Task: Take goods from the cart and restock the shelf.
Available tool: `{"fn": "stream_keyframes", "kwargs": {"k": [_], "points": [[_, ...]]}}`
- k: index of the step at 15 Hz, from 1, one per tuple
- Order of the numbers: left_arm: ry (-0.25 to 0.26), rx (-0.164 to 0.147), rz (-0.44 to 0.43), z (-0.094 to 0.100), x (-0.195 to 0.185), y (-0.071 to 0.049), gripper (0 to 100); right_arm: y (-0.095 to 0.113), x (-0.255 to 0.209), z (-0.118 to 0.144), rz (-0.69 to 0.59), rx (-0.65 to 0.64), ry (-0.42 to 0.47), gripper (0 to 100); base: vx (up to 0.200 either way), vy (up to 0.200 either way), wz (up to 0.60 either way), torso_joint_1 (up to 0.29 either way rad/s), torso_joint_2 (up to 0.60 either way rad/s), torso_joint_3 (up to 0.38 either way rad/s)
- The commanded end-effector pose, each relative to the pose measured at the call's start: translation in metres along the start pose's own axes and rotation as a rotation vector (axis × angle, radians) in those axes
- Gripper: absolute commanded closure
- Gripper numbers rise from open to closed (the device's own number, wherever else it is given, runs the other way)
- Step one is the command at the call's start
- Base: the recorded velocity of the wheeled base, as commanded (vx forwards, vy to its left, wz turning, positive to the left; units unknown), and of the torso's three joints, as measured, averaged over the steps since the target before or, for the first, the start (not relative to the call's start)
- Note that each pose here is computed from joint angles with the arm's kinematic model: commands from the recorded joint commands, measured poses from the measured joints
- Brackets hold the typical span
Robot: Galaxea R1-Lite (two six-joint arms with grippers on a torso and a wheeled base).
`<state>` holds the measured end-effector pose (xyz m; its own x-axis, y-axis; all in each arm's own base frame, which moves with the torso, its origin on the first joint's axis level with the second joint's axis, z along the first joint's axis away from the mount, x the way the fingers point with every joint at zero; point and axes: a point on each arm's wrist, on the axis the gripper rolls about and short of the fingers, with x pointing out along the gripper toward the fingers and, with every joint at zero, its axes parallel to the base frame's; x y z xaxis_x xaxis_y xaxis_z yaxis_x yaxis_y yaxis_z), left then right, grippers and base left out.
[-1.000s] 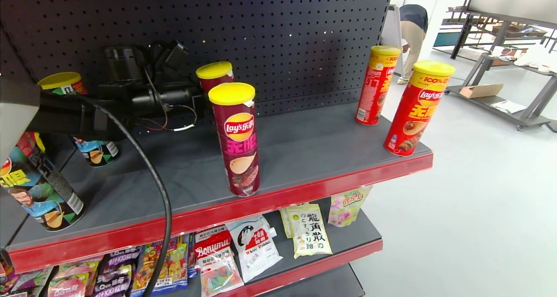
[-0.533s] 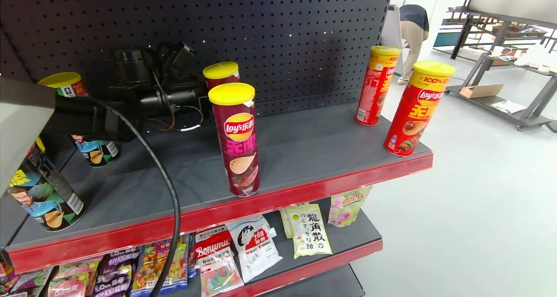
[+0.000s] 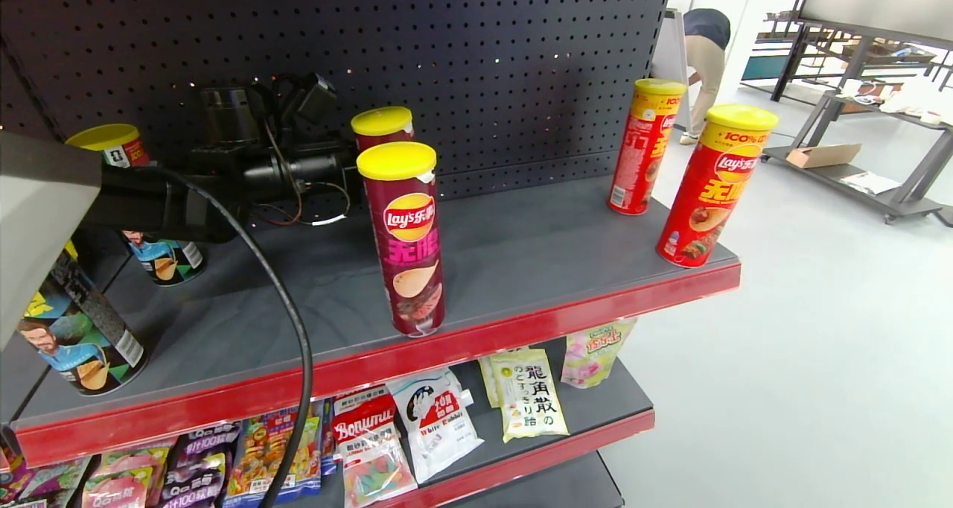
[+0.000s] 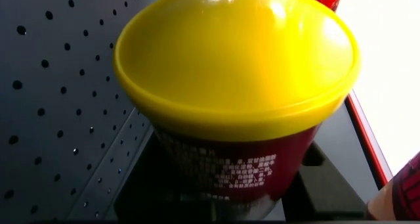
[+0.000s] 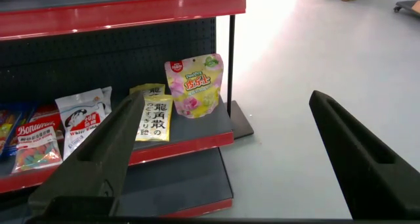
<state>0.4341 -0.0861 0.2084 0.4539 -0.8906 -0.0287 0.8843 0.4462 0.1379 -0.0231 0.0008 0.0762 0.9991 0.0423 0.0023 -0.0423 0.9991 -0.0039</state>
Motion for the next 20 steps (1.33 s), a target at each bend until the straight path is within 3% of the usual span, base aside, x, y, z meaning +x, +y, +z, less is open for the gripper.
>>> {"fn": "stream_keyframes", "kwargs": {"k": [1, 5, 10, 11, 20], "points": [[0.000, 0.001, 0.002, 0.001, 0.000, 0.000, 100, 0.000, 0.000, 0.000, 0.001, -0.001, 0.001, 0, 0.000, 0.000, 0.00, 0.000, 0.00, 0.000], [-0.001, 0.003, 0.001, 0.001, 0.000, 0.000, 100, 0.000, 0.000, 0.000, 0.001, -0.001, 0.001, 0, 0.000, 0.000, 0.00, 0.000, 0.00, 0.000], [-0.002, 0.026, -0.011, 0.002, -0.001, -0.001, 100, 0.000, 0.000, 0.000, 0.001, -0.001, 0.001, 0, 0.000, 0.000, 0.00, 0.000, 0.00, 0.000], [-0.002, 0.026, -0.011, 0.003, -0.001, -0.002, 0, 0.000, 0.000, 0.000, 0.001, -0.001, 0.001, 0, 0.000, 0.000, 0.00, 0.000, 0.00, 0.000], [-0.003, 0.021, 0.006, 0.019, -0.019, -0.013, 0, 0.000, 0.000, 0.000, 0.001, -0.001, 0.001, 0, 0.000, 0.000, 0.00, 0.000, 0.00, 0.000]]}}
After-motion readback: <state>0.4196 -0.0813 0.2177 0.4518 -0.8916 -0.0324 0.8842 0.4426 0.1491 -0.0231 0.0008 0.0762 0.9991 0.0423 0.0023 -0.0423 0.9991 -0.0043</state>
